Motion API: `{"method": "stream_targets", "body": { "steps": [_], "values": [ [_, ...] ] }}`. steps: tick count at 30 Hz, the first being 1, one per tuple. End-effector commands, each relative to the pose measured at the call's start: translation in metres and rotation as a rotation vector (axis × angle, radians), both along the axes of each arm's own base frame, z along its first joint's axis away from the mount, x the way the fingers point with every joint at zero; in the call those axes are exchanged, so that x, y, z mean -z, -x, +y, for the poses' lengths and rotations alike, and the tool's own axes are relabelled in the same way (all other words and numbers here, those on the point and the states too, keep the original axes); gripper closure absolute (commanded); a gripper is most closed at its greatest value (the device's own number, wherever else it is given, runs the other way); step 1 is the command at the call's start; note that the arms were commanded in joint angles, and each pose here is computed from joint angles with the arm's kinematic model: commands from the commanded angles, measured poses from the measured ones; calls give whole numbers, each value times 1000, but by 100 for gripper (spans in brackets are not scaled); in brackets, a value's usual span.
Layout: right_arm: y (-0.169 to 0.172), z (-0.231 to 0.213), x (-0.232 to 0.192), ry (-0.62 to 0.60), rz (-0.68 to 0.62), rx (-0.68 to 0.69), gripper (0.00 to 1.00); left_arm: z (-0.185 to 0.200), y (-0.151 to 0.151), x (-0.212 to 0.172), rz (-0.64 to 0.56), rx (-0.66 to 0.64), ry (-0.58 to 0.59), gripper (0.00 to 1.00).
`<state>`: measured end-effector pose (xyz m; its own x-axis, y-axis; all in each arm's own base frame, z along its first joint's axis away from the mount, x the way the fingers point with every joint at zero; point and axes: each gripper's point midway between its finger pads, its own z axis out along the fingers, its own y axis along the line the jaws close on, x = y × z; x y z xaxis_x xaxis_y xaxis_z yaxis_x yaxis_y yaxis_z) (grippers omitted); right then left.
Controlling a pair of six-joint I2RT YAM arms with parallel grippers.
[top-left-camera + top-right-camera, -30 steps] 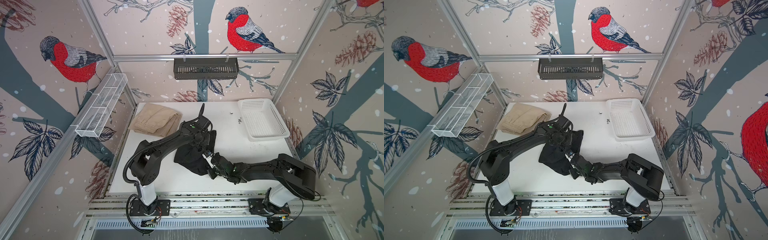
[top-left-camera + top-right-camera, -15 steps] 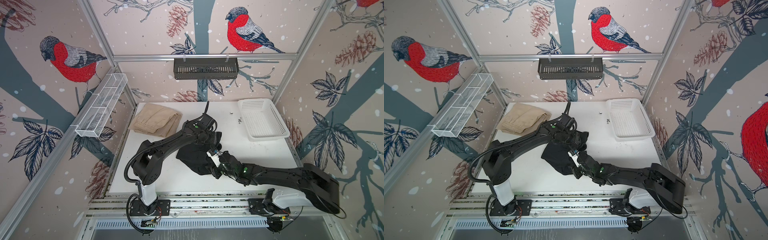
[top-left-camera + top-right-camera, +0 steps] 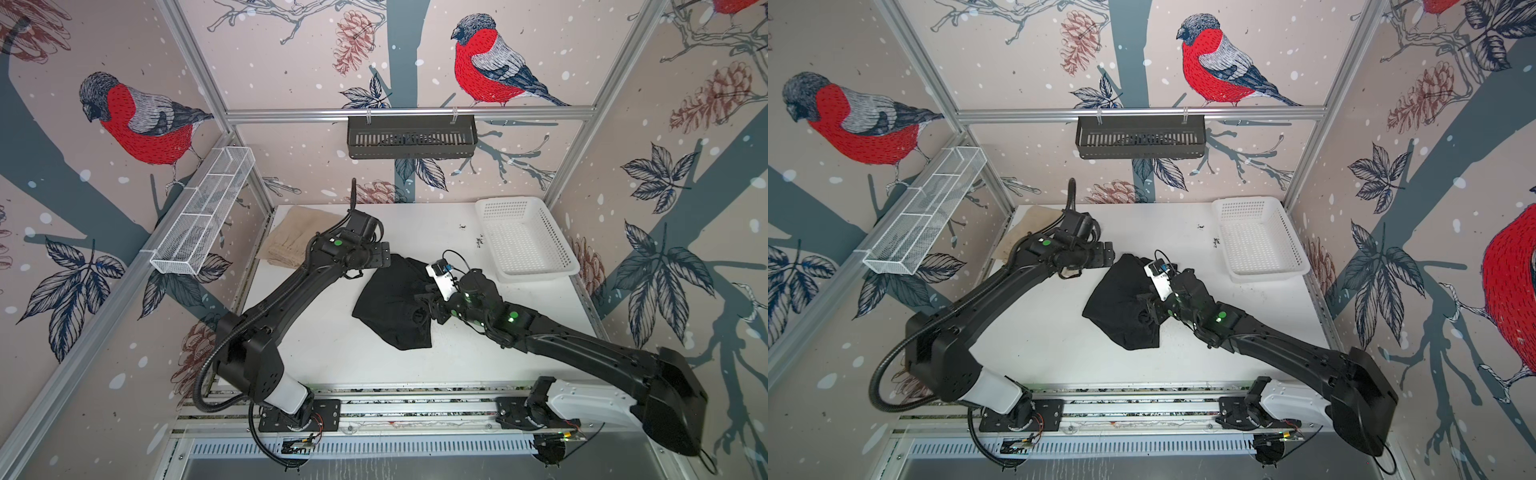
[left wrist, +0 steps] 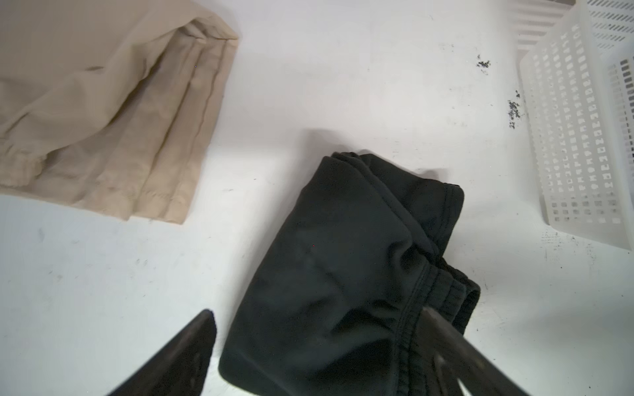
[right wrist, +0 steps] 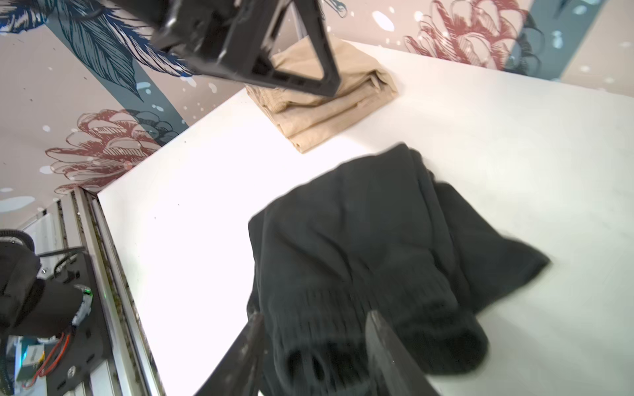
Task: Fold and stack the shorts
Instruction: 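Release the shorts with the left gripper and withdraw it toward the beige trousers, then press and smooth the folded shorts with the right gripper while the left gripper waits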
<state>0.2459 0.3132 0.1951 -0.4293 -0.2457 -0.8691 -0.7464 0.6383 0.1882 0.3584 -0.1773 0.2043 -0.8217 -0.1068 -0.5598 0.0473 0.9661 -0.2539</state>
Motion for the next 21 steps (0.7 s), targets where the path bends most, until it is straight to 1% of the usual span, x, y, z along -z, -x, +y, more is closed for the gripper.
{"method": "stream_targets", "body": {
  "steps": [1,2,5,7,10,16,17,19,21],
  "values": [
    [-11,20,22,107,11,-93,53,21,-9,-14,-128,-67,26,6],
    [-14,25,32,130,26,-110,55,26,-8,-12,-140,-78,37,6],
    [-27,29,58,174,68,-113,67,41,-2,-7,-156,-107,74,4],
    [-26,26,79,211,112,-117,72,50,1,-3,-152,-116,82,4],
    [-9,18,118,273,190,-127,80,61,6,2,-144,-129,68,4],
    [21,-9,178,323,338,-98,87,73,7,6,-151,-144,67,4],
    [22,-13,183,340,352,-87,89,73,6,5,-154,-144,71,4],
    [18,-17,178,361,344,-63,90,73,7,8,-150,-139,74,4],
    [7,-17,154,350,299,-35,90,74,9,16,-132,-138,66,4]
  ]
}}
